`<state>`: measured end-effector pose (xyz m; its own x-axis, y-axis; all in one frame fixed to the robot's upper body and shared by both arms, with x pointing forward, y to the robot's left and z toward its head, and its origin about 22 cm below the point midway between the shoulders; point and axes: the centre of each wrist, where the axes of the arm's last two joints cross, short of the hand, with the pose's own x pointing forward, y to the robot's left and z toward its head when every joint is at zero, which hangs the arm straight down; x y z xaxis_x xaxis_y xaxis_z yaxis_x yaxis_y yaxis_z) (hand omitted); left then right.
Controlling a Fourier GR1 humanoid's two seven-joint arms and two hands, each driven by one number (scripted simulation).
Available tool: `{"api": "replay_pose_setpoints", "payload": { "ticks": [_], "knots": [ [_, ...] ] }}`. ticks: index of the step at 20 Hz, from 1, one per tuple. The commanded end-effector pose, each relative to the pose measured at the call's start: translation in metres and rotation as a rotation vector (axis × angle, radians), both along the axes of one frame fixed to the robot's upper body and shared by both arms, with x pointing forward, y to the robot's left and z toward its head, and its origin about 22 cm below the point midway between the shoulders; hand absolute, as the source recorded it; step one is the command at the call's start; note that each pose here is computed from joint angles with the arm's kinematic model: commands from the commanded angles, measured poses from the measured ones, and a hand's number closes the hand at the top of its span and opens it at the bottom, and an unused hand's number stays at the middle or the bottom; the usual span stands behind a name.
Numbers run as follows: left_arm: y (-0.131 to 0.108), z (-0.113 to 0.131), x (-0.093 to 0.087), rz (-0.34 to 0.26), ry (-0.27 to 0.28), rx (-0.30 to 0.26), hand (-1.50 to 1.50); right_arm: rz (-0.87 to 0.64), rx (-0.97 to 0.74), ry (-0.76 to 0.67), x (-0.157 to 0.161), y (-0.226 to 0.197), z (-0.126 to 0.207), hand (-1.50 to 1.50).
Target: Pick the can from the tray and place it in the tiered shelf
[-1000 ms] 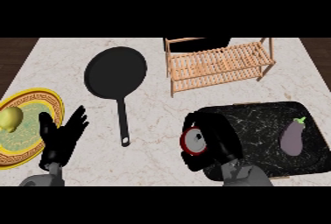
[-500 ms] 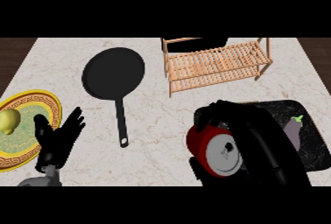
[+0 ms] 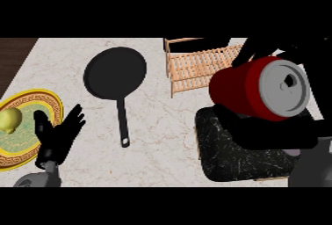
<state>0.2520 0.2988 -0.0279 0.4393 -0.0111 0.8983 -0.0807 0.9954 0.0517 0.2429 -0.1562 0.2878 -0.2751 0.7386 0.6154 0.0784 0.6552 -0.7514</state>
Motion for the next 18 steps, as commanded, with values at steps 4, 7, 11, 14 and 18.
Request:
{"api": "replay_pose_setpoints", "payload": {
  "ticks": [4,7,11,14,18],
  "knots": [
    [-0.006,0.003,-0.011,-0.015,-0.011,0.008,0.0,-0.109,0.053,-0.009,0.044,-0.017,0.059,1.5],
    [-0.003,-0.009,0.002,0.005,0.005,-0.008,0.0,-0.107,0.071,-0.009,0.062,-0.036,0.073,1.5],
    [0.002,-0.003,0.005,-0.006,-0.005,0.016,0.0,-0.093,0.039,-0.019,0.082,-0.041,0.092,1.5],
    [-0.001,0.005,0.02,-0.007,0.004,-0.016,0.0,-0.081,-0.001,0.036,0.111,-0.045,0.096,1.5],
    [-0.014,0.002,-0.007,-0.004,0.006,0.009,0.0,-0.056,-0.063,0.065,0.137,-0.044,0.059,1.5]
  ]
}}
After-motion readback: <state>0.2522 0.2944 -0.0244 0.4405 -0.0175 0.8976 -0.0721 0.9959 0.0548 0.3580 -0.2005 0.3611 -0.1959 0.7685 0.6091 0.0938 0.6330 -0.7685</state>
